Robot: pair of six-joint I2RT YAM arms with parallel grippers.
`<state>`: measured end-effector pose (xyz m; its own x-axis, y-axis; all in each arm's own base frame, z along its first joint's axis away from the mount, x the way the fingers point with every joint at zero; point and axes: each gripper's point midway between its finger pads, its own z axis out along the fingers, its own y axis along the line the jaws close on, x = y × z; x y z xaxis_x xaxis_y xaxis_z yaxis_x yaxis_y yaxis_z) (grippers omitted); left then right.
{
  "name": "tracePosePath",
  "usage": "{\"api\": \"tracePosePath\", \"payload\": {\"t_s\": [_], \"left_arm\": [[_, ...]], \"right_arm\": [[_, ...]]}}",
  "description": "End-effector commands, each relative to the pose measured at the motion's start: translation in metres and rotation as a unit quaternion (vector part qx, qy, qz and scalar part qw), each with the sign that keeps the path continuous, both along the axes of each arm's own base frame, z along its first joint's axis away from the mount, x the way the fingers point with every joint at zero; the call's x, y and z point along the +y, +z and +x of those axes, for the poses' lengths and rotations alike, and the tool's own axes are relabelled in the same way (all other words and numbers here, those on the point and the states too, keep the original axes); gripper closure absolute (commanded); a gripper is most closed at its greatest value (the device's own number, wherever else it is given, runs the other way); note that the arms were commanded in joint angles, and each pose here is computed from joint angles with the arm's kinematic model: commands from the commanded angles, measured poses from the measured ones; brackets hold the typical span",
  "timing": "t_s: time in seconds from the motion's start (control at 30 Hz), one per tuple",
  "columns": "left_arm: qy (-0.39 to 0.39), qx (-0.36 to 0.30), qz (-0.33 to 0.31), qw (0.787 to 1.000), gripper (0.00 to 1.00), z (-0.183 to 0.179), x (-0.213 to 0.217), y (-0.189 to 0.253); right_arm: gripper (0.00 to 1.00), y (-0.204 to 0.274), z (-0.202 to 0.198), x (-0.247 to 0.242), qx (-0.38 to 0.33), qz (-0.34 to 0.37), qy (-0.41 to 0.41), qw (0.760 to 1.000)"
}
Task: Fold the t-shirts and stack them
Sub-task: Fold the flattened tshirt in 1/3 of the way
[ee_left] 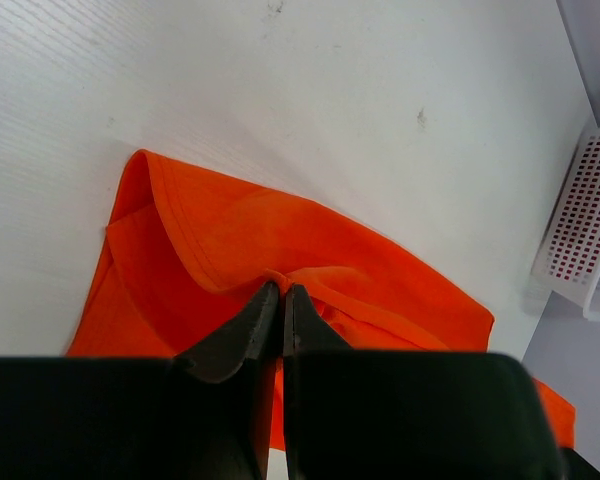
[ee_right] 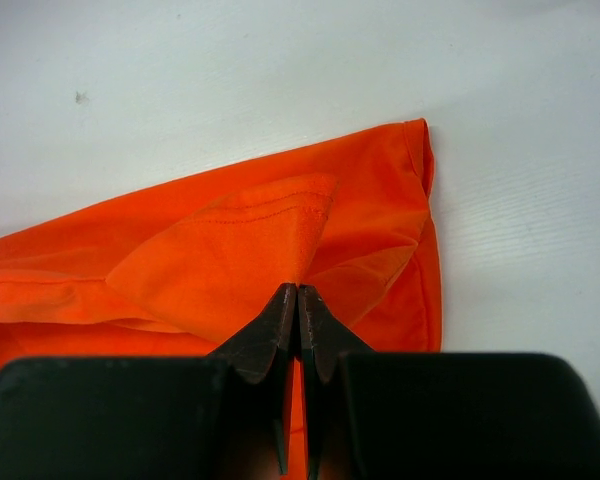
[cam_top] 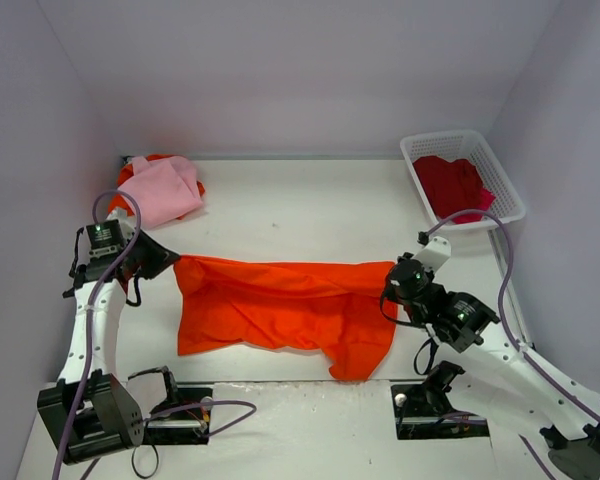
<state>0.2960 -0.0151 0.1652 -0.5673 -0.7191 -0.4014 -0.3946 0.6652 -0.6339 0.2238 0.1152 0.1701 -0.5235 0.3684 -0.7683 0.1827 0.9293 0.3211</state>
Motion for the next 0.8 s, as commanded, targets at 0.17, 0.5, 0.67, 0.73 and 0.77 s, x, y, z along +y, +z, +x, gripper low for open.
{"api": "tracePosePath", "payload": {"t_s": [0.17,0.5,0.67,0.73,0.77], "left_arm": [[-0.005,-0.038,0.004,0.999,1.00,-0.002,-0.002,0.016],[0.014,-0.043,0.012,0.999,0.28,-0.011,0.000,0.019],[0.020,-0.042,0.017,0.999,0.26,-0.011,0.003,0.022],[0.023,-0.040,0.014,0.999,0.26,-0.008,0.004,0.020],[0.022,-0.046,0.013,0.999,0.26,-0.005,0.004,0.021]], "right_arm": [[1.00,0.000,0.004,-0.006,-0.011,-0.003,-0.028,1.000],[0.00,-0.001,0.006,-0.003,-0.004,0.001,-0.032,0.999],[0.00,0.001,0.013,-0.002,-0.002,-0.012,-0.041,0.999],[0.00,0.000,0.015,-0.002,-0.002,-0.021,-0.045,0.999],[0.00,-0.002,0.016,-0.002,0.001,-0.026,-0.046,0.999]]}}
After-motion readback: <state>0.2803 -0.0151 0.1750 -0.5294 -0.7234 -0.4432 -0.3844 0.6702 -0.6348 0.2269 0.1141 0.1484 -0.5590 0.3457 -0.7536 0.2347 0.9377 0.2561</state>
